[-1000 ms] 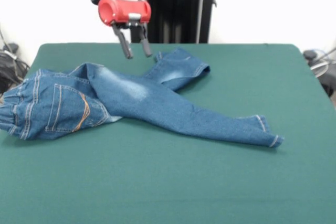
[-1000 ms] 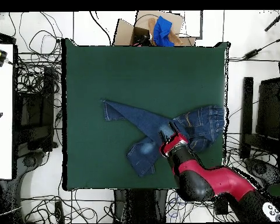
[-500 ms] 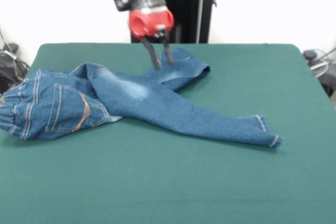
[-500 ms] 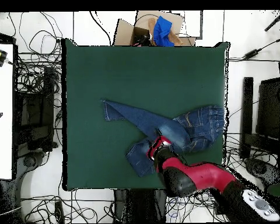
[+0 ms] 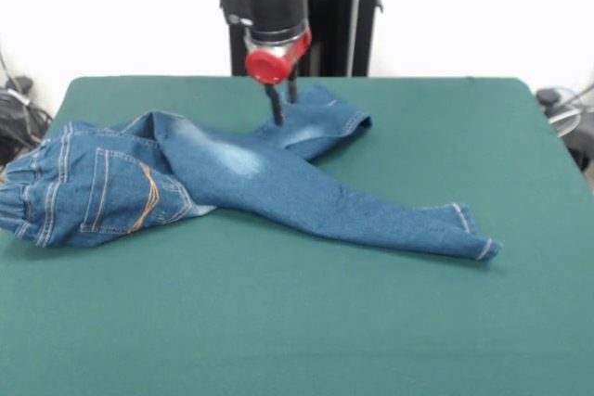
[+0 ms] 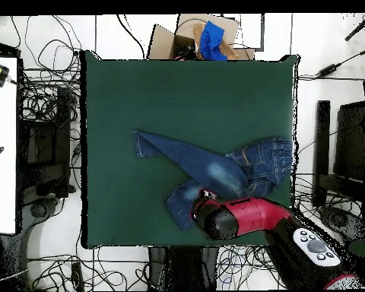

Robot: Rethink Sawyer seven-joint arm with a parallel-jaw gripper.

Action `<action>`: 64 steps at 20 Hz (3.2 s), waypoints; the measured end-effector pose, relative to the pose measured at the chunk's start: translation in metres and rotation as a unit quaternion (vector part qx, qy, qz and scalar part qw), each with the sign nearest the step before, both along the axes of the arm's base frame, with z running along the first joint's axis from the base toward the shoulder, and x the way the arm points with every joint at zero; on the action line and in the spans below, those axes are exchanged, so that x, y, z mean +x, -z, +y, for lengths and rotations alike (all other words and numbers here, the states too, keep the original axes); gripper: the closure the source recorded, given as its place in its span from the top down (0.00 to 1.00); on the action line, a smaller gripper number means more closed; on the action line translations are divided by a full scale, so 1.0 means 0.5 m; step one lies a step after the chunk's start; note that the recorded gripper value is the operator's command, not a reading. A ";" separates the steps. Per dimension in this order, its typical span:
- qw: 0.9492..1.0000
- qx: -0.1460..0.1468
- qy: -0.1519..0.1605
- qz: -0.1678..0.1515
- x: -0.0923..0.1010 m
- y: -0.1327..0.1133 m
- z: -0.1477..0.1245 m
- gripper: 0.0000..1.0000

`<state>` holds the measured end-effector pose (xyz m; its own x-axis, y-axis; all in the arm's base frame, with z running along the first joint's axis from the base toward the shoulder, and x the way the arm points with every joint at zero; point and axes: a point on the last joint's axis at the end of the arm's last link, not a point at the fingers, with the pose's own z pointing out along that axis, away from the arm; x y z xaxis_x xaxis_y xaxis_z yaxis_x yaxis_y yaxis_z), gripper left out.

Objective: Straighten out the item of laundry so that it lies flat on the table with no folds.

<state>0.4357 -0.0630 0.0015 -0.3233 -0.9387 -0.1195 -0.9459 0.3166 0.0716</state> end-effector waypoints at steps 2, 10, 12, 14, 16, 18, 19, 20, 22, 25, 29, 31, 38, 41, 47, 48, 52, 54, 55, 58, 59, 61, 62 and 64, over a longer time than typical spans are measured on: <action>1.000 -0.017 0.004 0.014 0.004 -0.005 -0.028 1.00; 0.997 -0.072 0.031 -0.002 0.054 -0.014 -0.129 1.00; 0.995 -0.091 0.032 -0.006 0.064 -0.019 -0.153 1.00; 0.994 -0.103 0.034 -0.008 0.065 -0.028 -0.166 1.00; 0.992 -0.117 0.039 -0.010 0.059 -0.046 -0.186 1.00; 0.991 -0.128 0.044 -0.011 0.053 -0.062 -0.204 1.00; 0.990 -0.135 0.048 -0.011 0.048 -0.071 -0.215 1.00; 0.988 -0.144 0.053 -0.012 0.042 -0.082 -0.230 1.00; 0.986 -0.157 0.058 -0.013 0.032 -0.090 -0.246 1.00; 0.985 -0.163 0.056 -0.013 0.023 -0.087 -0.246 1.00; 0.985 -0.169 0.045 -0.015 0.016 -0.084 -0.226 1.00; 0.985 -0.170 0.036 -0.021 0.021 -0.084 -0.212 1.00; 0.985 -0.169 0.035 -0.022 0.023 -0.076 -0.211 1.00; 0.985 -0.168 0.038 -0.017 0.018 -0.066 -0.216 1.00; 0.986 -0.158 0.054 -0.007 0.018 -0.021 -0.245 1.00; 0.986 -0.154 0.061 -0.006 0.020 -0.007 -0.259 1.00; 0.987 -0.135 0.087 -0.010 0.033 0.034 -0.297 1.00; 0.987 -0.121 0.104 -0.014 0.040 0.057 -0.317 1.00; 0.987 -0.116 0.110 -0.016 0.043 0.065 -0.325 1.00; 0.986 -0.093 0.135 -0.023 0.049 0.093 -0.348 1.00; 0.986 -0.082 0.145 -0.026 0.050 0.101 -0.356 1.00; 0.984 -0.067 0.160 -0.029 0.048 0.107 -0.366 1.00; 0.983 -0.053 0.170 -0.030 0.045 0.105 -0.374 1.00; 0.982 -0.040 0.180 -0.030 0.043 0.106 -0.382 1.00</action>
